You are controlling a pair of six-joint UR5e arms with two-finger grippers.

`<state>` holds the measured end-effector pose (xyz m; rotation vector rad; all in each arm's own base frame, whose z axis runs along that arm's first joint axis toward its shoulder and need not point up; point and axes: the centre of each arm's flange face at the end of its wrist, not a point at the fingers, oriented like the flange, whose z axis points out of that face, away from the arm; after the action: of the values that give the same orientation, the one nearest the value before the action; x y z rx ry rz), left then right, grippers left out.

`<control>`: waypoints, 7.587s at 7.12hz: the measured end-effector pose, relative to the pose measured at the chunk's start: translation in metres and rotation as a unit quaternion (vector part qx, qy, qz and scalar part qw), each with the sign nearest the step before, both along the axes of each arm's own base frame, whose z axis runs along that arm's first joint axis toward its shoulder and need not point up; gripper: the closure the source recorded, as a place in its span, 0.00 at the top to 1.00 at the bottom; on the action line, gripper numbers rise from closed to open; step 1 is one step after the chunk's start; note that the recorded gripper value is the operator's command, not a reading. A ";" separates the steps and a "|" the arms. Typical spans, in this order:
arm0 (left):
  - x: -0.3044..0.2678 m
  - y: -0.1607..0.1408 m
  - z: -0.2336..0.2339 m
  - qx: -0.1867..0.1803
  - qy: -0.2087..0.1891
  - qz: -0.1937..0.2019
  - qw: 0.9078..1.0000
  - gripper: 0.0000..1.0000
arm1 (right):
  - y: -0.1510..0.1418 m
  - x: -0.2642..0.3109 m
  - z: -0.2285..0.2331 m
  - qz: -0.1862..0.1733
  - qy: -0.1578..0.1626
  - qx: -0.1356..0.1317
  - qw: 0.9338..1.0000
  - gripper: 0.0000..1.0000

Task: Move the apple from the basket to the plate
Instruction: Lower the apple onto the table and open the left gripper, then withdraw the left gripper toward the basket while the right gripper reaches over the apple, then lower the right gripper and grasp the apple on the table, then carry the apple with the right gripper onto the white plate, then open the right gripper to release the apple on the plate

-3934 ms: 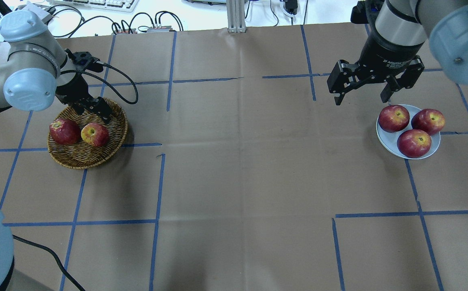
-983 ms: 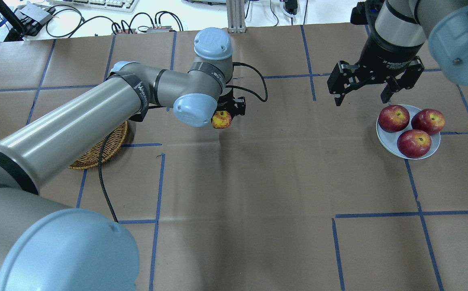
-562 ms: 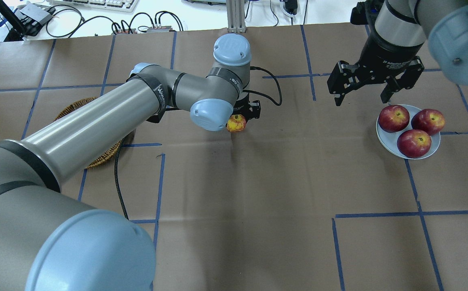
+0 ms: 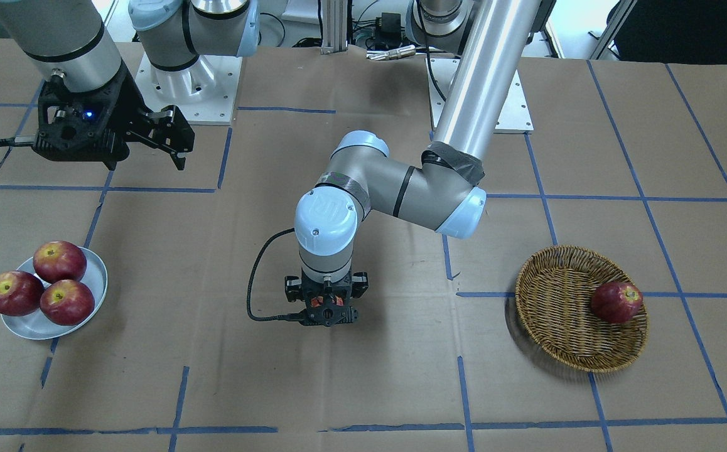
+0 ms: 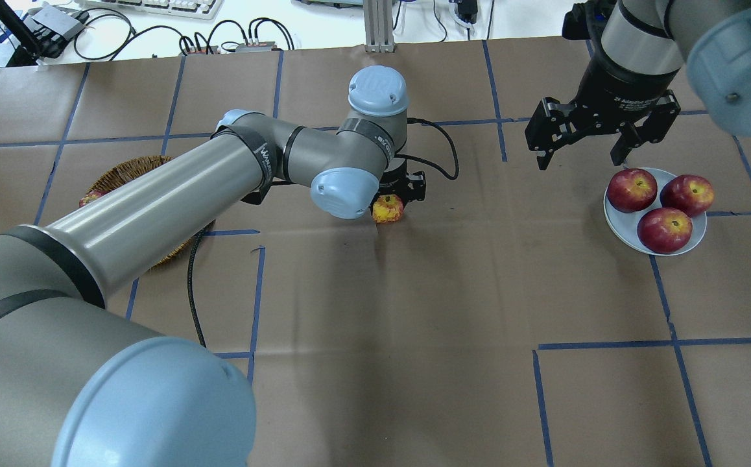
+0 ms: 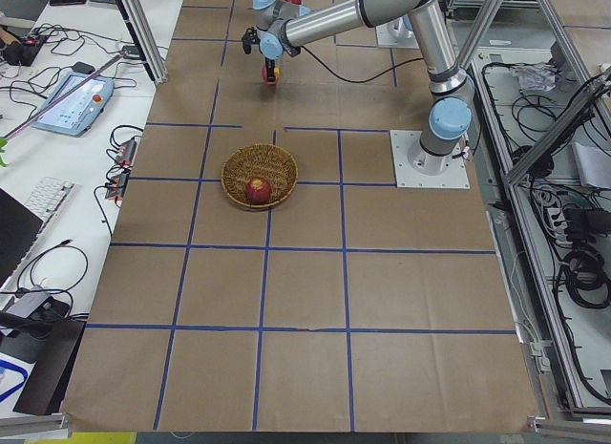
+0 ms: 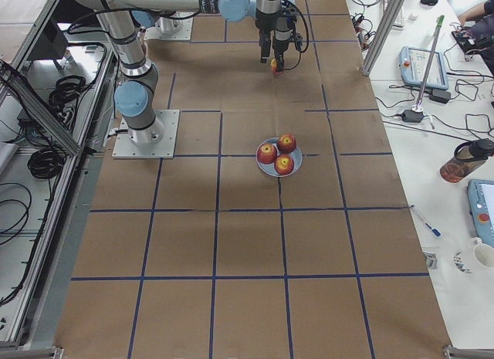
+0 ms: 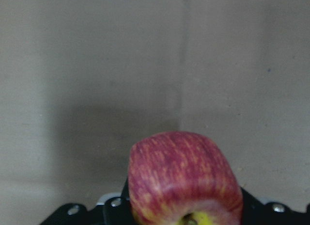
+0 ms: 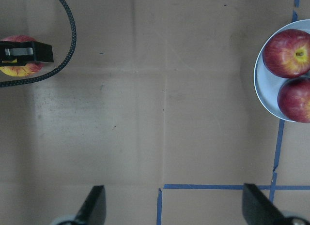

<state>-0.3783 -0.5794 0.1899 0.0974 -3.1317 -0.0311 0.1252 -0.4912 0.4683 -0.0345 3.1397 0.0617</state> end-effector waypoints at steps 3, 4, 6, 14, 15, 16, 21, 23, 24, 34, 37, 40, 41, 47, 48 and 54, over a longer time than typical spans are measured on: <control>-0.001 0.001 -0.005 0.001 -0.002 -0.001 1.000 0.99 | 0.000 0.000 0.000 0.000 0.000 0.000 1.000 1.00; -0.001 0.001 0.001 -0.005 -0.001 -0.002 1.000 0.99 | 0.000 0.000 0.000 0.000 0.000 0.000 1.000 1.00; 0.001 0.000 0.046 -0.032 0.009 -0.002 0.999 0.99 | 0.000 0.000 0.001 0.000 0.000 0.000 1.000 1.00; 0.233 0.086 0.321 -0.042 -0.001 -0.108 0.993 0.99 | -0.011 0.033 -0.008 -0.009 -0.014 -0.014 1.000 1.00; 0.237 0.089 0.317 -0.039 -0.002 -0.113 0.993 0.99 | -0.015 0.069 -0.021 -0.011 -0.013 -0.023 1.000 1.00; 0.238 0.090 0.309 -0.037 -0.002 -0.113 0.993 0.99 | -0.020 0.109 -0.039 -0.016 -0.013 -0.032 0.999 1.00; 0.238 0.100 0.284 -0.033 -0.002 -0.115 0.993 0.99 | -0.057 0.215 -0.164 -0.031 -0.020 -0.051 0.998 1.00; 0.238 0.102 0.283 -0.032 -0.002 -0.117 0.993 0.99 | -0.072 0.231 -0.215 -0.033 -0.022 -0.056 0.998 1.00; 0.238 0.102 0.283 -0.032 -0.001 -0.118 0.993 0.99 | -0.077 0.235 -0.238 -0.036 -0.022 -0.055 0.998 1.00; 0.238 0.104 0.283 -0.032 -0.002 -0.122 0.992 0.99 | -0.088 0.223 -0.228 -0.034 -0.030 -0.072 0.996 0.62; 0.238 0.104 0.282 -0.030 -0.002 -0.122 0.992 0.99 | -0.093 0.100 -0.142 -0.019 -0.012 -0.044 0.999 0.62; 0.238 0.103 0.282 -0.030 -0.002 -0.122 0.992 0.99 | -0.099 -0.092 -0.129 0.052 -0.008 -0.020 0.998 0.62; 0.238 0.103 0.282 -0.030 -0.002 -0.122 0.992 0.99 | -0.094 -0.149 -0.137 0.084 -0.012 -0.014 0.996 0.62; 0.238 0.103 0.283 -0.031 -0.001 -0.120 0.992 0.99 | -0.071 -0.248 -0.206 0.148 -0.003 -0.033 0.988 0.62; 0.238 0.103 0.283 -0.031 -0.001 -0.120 0.992 0.99 | -0.073 -0.249 -0.211 0.150 0.000 -0.036 0.988 0.64; 0.238 0.103 0.283 -0.032 0.000 -0.118 0.993 0.99 | -0.072 -0.247 -0.182 0.149 0.019 -0.060 0.987 1.00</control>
<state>-0.1403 -0.4767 0.4731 -0.2723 -3.1203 0.0677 -0.1222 -0.5635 0.2861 -0.5065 3.1422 -0.1294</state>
